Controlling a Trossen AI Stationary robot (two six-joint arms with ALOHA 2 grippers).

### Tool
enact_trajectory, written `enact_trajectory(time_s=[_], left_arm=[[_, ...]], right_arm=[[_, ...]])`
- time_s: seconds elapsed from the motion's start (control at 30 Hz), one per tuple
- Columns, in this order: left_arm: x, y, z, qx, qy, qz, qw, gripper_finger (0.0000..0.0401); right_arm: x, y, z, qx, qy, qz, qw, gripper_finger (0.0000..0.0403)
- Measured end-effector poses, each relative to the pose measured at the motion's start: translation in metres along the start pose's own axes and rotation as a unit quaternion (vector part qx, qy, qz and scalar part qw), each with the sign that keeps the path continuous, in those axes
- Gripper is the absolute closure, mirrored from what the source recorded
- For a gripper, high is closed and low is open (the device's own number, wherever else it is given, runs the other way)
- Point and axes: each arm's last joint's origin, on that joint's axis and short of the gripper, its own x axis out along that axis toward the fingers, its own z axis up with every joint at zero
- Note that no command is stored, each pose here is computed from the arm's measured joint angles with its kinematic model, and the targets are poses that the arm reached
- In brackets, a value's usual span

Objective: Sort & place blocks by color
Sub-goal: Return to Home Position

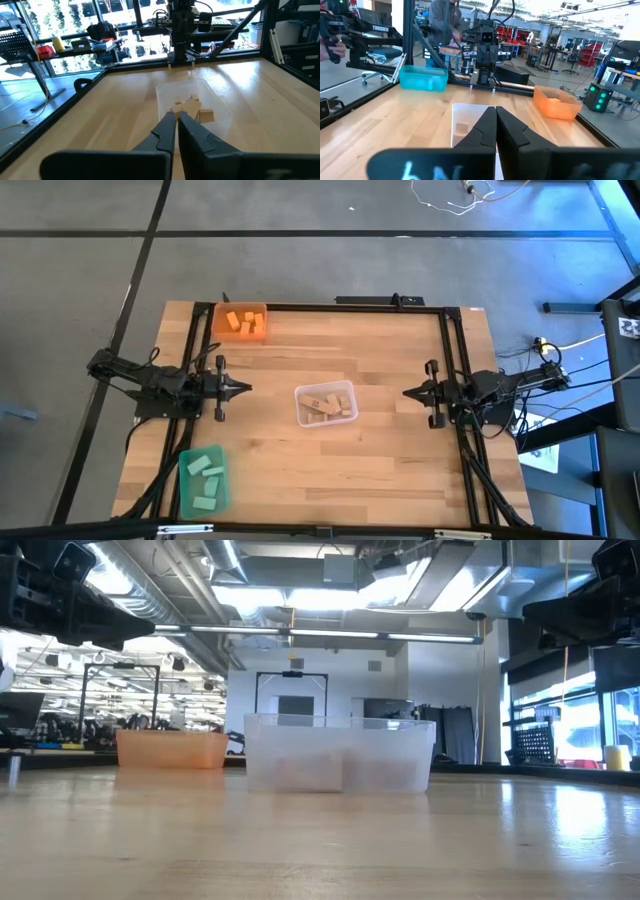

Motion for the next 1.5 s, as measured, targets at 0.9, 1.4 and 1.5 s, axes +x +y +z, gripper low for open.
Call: enact_trajectory(time_s=[0.9, 1.4, 1.5], left_arm=[[0.0000, 0.0000, -0.0001, 0.000, 0.001, 0.000, 1.000, 0.0395], [0.0000, 0.0000, -0.0001, 0.000, 0.001, 0.000, 1.000, 0.0377], [0.0000, 0.0000, -0.0001, 0.000, 0.001, 0.000, 1.000, 0.0382]], right_arm=[[0.0021, 0.0093, -0.0069, -0.003, 0.027, 0.134, 0.991, 0.0403], [0.0021, 0.0093, -0.0066, -0.005, 0.026, 0.133, 0.991, 0.0402], [0.0021, 0.0093, -0.0066, -0.004, 0.026, 0.133, 0.991, 0.0402]])
